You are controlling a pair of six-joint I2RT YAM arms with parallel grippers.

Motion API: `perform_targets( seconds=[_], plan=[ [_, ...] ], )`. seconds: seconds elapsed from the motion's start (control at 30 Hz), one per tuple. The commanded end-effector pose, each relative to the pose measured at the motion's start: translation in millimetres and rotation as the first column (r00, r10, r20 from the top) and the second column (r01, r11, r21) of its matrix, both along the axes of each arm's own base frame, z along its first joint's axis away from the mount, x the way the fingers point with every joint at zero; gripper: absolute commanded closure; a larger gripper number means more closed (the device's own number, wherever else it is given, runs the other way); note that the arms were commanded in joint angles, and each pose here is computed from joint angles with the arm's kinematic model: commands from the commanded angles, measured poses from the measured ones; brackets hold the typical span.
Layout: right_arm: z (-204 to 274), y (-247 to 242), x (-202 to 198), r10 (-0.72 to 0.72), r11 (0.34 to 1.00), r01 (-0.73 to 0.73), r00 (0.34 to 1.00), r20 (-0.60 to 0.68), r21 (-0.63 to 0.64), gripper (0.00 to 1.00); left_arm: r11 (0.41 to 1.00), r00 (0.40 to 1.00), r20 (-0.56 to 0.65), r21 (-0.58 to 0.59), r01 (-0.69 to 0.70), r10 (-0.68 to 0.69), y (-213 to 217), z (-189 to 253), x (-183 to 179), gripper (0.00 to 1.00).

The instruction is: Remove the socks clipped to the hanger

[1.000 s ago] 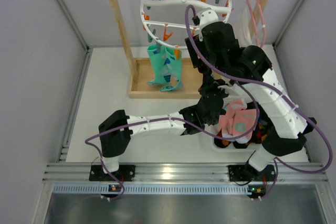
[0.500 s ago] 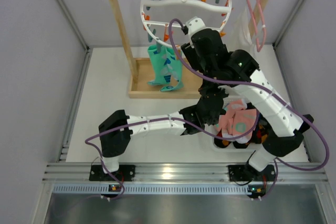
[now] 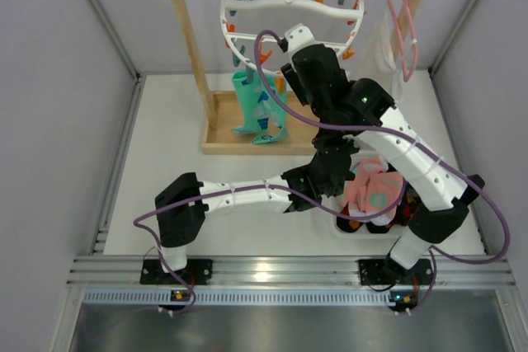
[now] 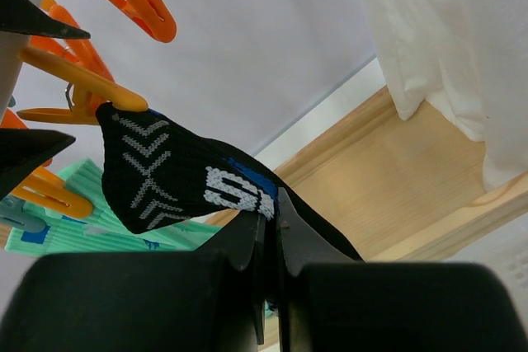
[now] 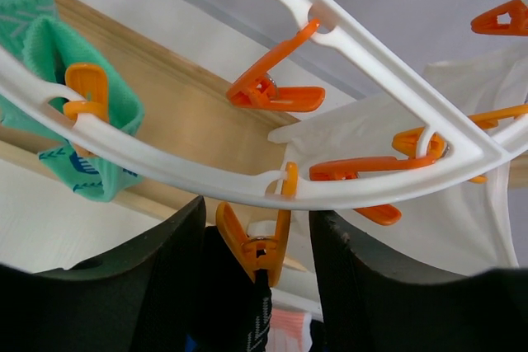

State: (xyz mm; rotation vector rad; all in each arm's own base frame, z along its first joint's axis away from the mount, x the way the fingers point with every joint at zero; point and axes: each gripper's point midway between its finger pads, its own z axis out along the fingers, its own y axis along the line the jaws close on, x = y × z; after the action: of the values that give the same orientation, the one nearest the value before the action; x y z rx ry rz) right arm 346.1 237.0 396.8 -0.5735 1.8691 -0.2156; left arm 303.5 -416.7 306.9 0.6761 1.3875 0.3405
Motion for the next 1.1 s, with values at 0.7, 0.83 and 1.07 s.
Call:
perform_targets(
  seconds=[0.7, 0.83, 1.07],
  plan=[
    [11.2, 20.5, -2.6, 0.050, 0.994, -0.055, 0.997, 0.055, 0.095, 0.50, 0.987, 0.999, -0.017, -0.153, 0.041, -0.044, 14.6, 12.9, -14.7, 1.00],
    [20.9, 27.0, -14.3, 0.118, 0.979, -0.123, 0.992, 0.045, 0.161, 0.44, 0.969, 0.997, -0.040, -0.244, 0.049, -0.060, 31.5, 14.1, -22.9, 1.00],
    [40.0, 23.8, -40.9, 0.206, 0.941, -0.210, 0.978, 0.044, 0.266, 0.11, 0.936, 0.987, -0.112, -0.344, 0.070, -0.115, 46.2, -3.2, -47.3, 1.00]
  ],
)
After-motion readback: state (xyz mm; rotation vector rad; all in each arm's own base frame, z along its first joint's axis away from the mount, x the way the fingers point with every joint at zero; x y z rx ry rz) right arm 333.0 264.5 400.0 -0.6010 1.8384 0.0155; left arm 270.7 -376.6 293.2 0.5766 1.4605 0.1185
